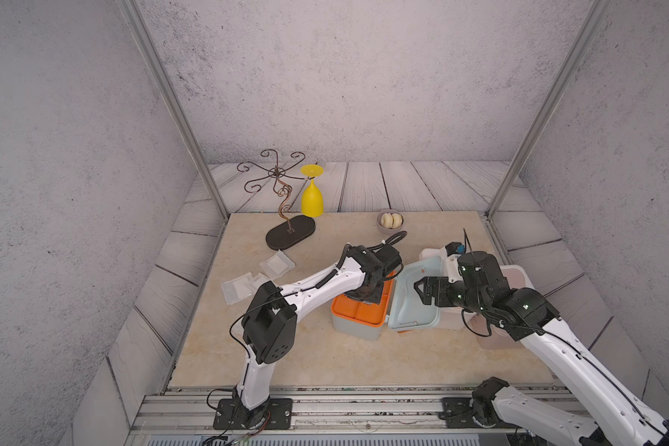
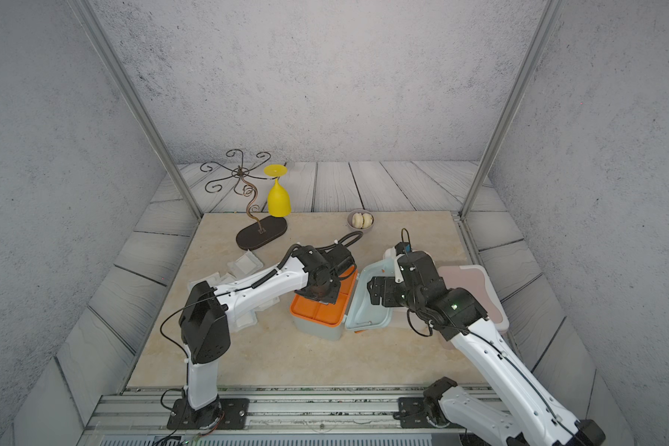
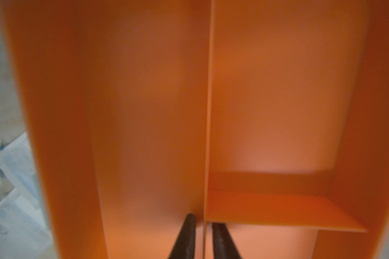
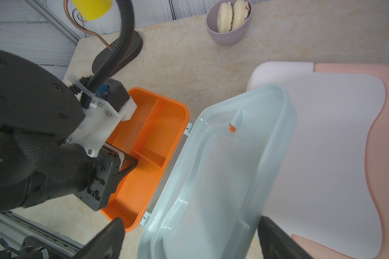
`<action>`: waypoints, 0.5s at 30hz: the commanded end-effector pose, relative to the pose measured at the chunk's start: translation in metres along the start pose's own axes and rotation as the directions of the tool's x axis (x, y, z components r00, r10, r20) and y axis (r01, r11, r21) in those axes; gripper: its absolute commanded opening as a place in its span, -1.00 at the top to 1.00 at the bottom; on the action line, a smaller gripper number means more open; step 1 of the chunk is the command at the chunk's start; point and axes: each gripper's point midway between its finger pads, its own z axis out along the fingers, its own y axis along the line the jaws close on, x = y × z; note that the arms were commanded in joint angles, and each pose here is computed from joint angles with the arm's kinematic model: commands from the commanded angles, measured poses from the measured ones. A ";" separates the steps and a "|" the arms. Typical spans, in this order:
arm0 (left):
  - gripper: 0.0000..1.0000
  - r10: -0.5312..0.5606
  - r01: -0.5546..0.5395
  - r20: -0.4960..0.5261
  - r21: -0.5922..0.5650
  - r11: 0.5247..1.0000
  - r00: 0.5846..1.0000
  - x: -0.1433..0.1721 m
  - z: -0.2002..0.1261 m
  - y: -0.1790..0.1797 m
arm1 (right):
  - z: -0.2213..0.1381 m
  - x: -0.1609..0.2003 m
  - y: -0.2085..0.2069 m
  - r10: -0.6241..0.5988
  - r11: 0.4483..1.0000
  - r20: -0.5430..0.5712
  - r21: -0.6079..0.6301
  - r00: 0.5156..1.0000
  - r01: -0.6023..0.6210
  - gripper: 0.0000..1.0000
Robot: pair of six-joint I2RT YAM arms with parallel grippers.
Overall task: Open first aid kits and take out gauze
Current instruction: Place the compartment layer in the first aid kit.
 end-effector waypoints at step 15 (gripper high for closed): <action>-0.52 -0.270 0.161 0.169 0.477 0.864 0.948 -0.029 -0.102 0.043 | 0.003 -0.006 0.020 0.032 0.994 -0.006 -0.101 0.999 -0.033 -0.88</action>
